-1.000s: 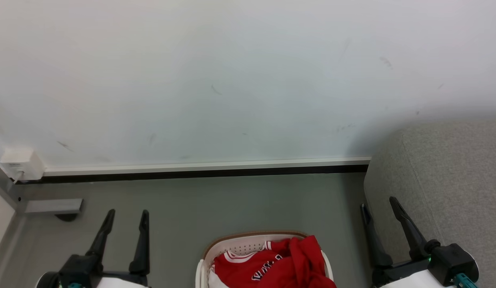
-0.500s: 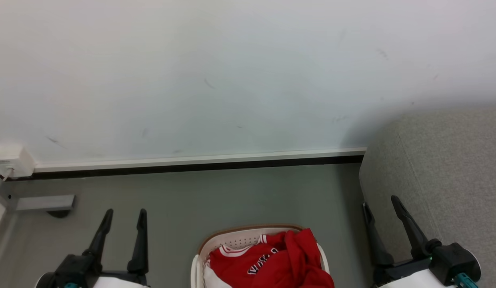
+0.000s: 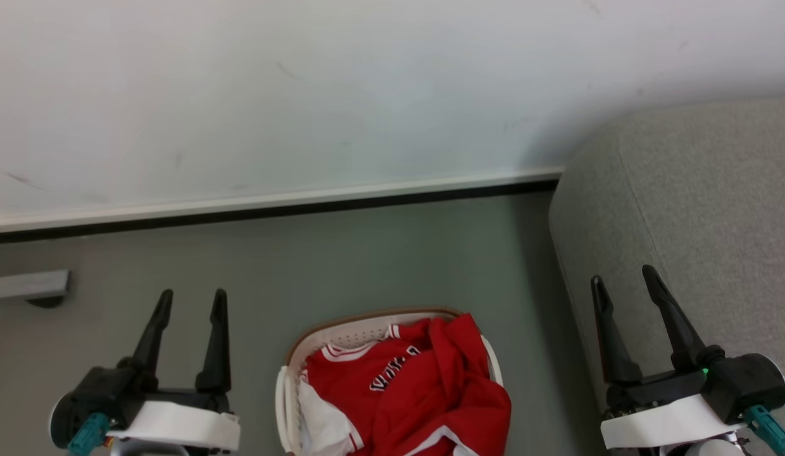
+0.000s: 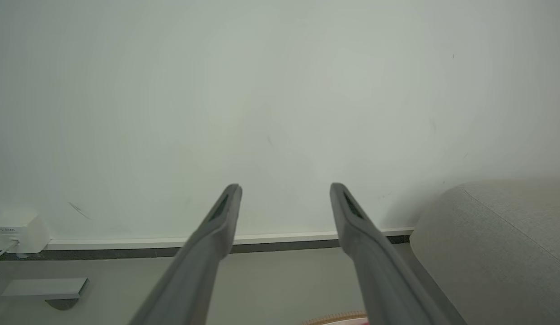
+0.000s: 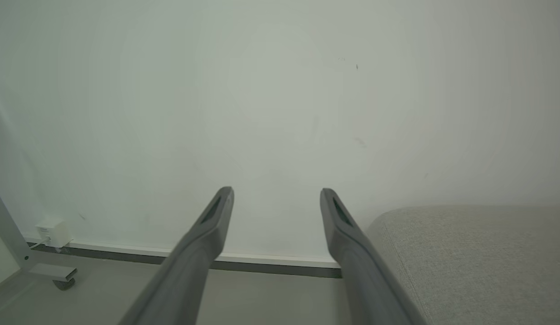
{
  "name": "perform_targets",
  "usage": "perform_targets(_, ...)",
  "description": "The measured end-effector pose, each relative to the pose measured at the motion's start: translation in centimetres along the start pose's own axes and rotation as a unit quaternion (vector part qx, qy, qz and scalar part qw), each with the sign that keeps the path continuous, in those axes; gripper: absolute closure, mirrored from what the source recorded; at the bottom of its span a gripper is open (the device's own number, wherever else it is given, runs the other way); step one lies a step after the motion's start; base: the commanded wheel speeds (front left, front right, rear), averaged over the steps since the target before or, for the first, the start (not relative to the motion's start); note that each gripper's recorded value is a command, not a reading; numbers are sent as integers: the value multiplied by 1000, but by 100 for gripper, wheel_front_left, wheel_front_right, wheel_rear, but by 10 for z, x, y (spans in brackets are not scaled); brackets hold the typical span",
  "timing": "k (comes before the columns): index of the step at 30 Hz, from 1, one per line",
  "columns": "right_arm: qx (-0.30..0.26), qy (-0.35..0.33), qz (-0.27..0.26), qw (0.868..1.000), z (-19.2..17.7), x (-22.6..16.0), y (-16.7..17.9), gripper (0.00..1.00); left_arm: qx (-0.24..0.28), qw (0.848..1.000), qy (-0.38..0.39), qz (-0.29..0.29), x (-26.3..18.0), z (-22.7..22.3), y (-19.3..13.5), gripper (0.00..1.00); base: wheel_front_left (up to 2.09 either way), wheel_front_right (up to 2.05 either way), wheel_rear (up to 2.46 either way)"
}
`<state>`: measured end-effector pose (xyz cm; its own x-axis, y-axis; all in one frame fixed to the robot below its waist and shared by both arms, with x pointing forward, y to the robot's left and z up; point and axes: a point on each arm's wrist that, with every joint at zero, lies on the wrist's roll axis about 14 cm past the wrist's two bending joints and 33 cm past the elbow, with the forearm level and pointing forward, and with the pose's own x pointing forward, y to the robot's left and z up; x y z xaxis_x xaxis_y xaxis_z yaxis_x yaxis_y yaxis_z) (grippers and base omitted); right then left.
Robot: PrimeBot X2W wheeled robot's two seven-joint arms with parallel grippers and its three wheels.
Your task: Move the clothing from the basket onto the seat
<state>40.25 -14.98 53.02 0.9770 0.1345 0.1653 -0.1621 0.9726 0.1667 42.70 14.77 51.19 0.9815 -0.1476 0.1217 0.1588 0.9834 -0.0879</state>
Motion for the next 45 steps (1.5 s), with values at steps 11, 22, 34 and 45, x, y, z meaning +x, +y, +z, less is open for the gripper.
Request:
perform_targets(11, -20, 9, -40, 999, -12, 14, -35, 0, -9, 993, 62, -98, 42, -60, -37, 0, 0, 0, 0)
perform_targets(22, -28, 10, -67, 997, -25, 37, -65, 0, -23, 962, 193, -191, 55, -174, -69, 0, 0, 0, 0)
perform_targets(34, -34, -3, -84, 996, -33, 58, -89, 0, -2, 886, 349, -306, 21, -297, -101, 0, 0, 0, 0)
perform_targets(45, -38, 0, -95, 995, -38, 58, -100, 0, 74, 789, 445, -417, -19, -380, -125, 0, 0, 0, 0)
